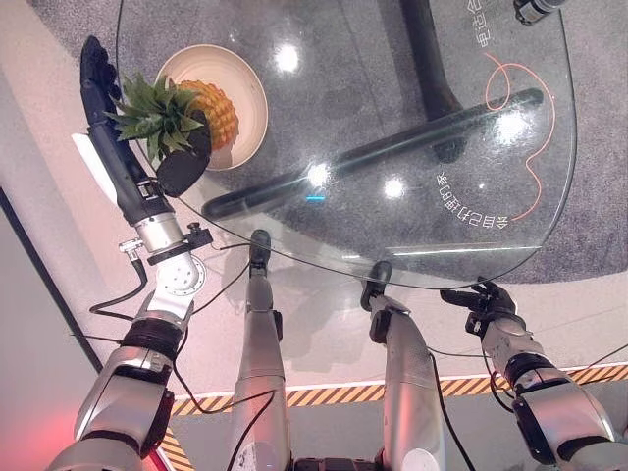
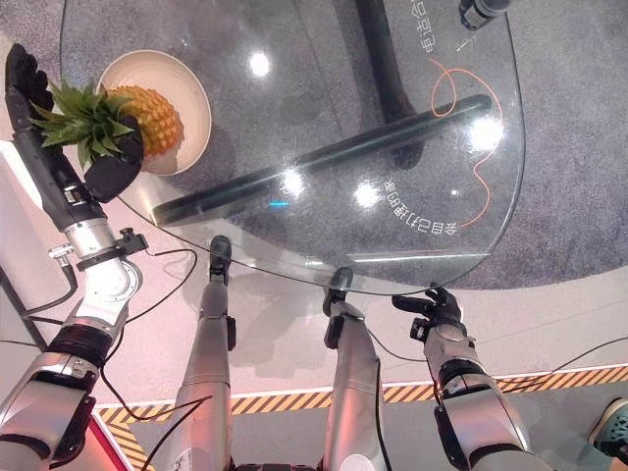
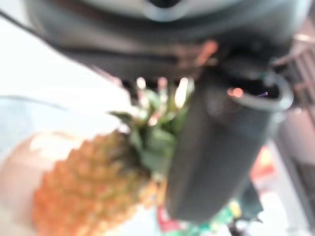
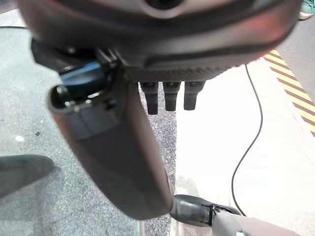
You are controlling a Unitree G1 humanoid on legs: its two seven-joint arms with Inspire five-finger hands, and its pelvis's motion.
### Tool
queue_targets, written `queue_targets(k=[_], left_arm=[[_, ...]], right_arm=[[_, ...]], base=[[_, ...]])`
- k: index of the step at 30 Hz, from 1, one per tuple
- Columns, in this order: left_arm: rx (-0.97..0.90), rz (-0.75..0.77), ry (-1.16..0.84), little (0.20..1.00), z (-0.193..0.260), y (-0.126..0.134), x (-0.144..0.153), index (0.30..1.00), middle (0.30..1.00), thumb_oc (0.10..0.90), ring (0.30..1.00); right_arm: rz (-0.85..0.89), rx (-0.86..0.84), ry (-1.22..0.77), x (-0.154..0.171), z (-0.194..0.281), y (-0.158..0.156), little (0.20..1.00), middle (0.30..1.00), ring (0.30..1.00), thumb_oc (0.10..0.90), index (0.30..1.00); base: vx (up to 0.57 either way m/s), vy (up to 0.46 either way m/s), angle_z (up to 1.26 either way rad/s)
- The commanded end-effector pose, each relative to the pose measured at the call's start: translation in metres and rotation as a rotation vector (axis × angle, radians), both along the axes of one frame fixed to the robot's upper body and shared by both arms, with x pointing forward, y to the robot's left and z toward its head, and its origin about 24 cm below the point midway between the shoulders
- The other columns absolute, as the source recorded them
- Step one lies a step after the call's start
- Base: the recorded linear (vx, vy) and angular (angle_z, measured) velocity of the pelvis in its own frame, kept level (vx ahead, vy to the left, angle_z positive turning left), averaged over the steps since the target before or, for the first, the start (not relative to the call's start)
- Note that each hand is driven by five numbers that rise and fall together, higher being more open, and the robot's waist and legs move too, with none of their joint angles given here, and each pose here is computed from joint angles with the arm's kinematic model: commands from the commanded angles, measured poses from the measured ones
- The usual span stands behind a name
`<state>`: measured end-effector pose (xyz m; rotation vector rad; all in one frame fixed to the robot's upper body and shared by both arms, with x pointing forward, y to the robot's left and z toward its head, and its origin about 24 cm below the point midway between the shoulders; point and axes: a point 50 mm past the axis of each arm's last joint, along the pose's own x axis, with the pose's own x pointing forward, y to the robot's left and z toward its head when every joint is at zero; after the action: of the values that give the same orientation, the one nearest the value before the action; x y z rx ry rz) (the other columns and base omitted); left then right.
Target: Pick up the fruit to the plate
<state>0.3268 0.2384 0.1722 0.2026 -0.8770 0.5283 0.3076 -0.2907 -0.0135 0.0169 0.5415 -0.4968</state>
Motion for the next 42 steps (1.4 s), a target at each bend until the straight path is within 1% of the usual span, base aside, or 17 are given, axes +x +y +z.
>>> queue_targets(k=[1,8,18,23,31,42], left_arm=[[-0.034,-0.046,-0.207,0.900,0.033,-0.002,-0.008,0.900,0.900,0.800,0.900],[-0.023,-0.078,-0.215,0.900,0.032,-0.006,-0.012,0.900,0.900,0.800,0.900],[0.045,-0.129,-0.258,0.900,0.039,-0.018,-0.017,0.900,0.900,0.800,0.900],[0.056,-0.161,-0.301,0.900,0.047,-0.022,-0.020,0.900,0.900,0.800,0.900],[0.066,-0.229,-0.397,0.900,0.072,-0.028,-0.028,0.900,0.900,0.800,0.900],[0.083,-0.258,-0.415,0.900,0.079,-0.034,-0.033,0.900,0.900,0.800,0.900]], right_arm=[[-0.119,-0.002,0.027,-0.023,-0.012,-0.022,0.900,0.900,0.900,0.800,0.900],[-0.121,-0.008,0.030,-0.024,-0.011,-0.024,0.900,0.900,0.900,0.800,0.900],[-0.125,-0.007,0.036,-0.028,-0.012,-0.027,0.900,0.900,0.900,0.800,0.900],[-0.125,-0.007,0.039,-0.027,-0.011,-0.028,0.900,0.900,0.900,0.800,0.900],[-0.121,-0.001,0.038,-0.029,-0.016,-0.024,0.900,0.900,0.900,0.800,0.900],[-0.131,0.009,0.047,-0.034,-0.020,-0.024,0.900,0.900,0.900,0.800,0.900]], base=[[0.00,0.000,0.00],[0.00,0.000,0.00],[0.00,0.000,0.00],[0.00,0.000,0.00],[0.01,-0.017,0.05],[0.00,-0.003,0.01]])
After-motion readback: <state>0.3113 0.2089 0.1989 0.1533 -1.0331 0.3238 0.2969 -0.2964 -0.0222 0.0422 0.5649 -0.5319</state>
